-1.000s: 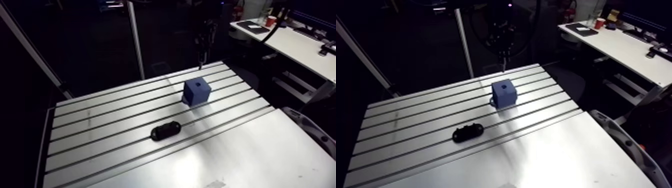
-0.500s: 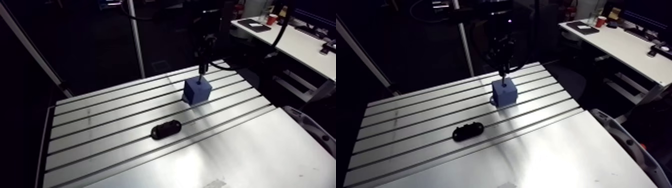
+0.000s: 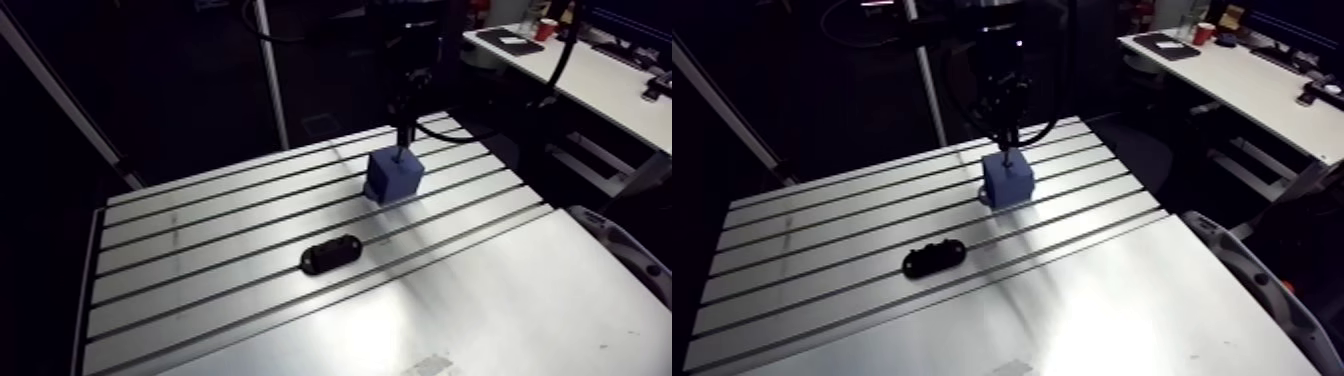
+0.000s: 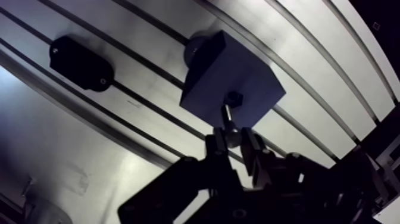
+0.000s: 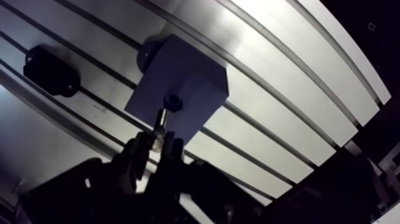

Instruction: Pick up the M10 bolt and insert it into the hex recess until seated.

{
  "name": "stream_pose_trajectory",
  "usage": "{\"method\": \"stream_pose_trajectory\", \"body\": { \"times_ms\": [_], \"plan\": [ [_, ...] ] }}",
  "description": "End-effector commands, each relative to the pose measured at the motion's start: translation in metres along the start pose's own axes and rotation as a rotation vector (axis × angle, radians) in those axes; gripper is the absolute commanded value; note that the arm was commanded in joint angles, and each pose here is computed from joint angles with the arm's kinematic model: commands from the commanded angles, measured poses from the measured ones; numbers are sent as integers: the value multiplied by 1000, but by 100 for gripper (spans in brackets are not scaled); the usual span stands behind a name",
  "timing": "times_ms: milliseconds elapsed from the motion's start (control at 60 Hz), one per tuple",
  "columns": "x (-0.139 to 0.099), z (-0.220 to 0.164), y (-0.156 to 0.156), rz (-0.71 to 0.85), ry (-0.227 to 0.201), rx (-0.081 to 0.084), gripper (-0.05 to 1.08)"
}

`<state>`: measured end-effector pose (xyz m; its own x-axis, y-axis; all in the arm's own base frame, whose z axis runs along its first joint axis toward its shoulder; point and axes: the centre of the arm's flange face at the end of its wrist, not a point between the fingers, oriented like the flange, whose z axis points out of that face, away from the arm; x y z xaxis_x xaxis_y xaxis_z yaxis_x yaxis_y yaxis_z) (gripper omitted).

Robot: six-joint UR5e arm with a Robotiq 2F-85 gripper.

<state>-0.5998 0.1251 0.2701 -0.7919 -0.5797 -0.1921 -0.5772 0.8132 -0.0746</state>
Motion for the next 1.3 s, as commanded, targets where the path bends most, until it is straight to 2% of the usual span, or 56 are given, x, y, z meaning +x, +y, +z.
{"method": "stream_pose_trajectory", "body": {
  "times_ms": [17, 333, 817, 883, 983, 1300],
  "plan": [
    [2, 2, 4, 1, -1, 1, 80],
    [2, -1, 6, 3, 3, -5, 81],
    [3, 5, 7, 4, -2, 4, 81],
    [3, 5, 7, 4, 1, 1, 81],
    [5, 7, 10, 3, 6, -12, 81],
    [7, 8, 11, 1, 5, -11, 81]
  ]
}}
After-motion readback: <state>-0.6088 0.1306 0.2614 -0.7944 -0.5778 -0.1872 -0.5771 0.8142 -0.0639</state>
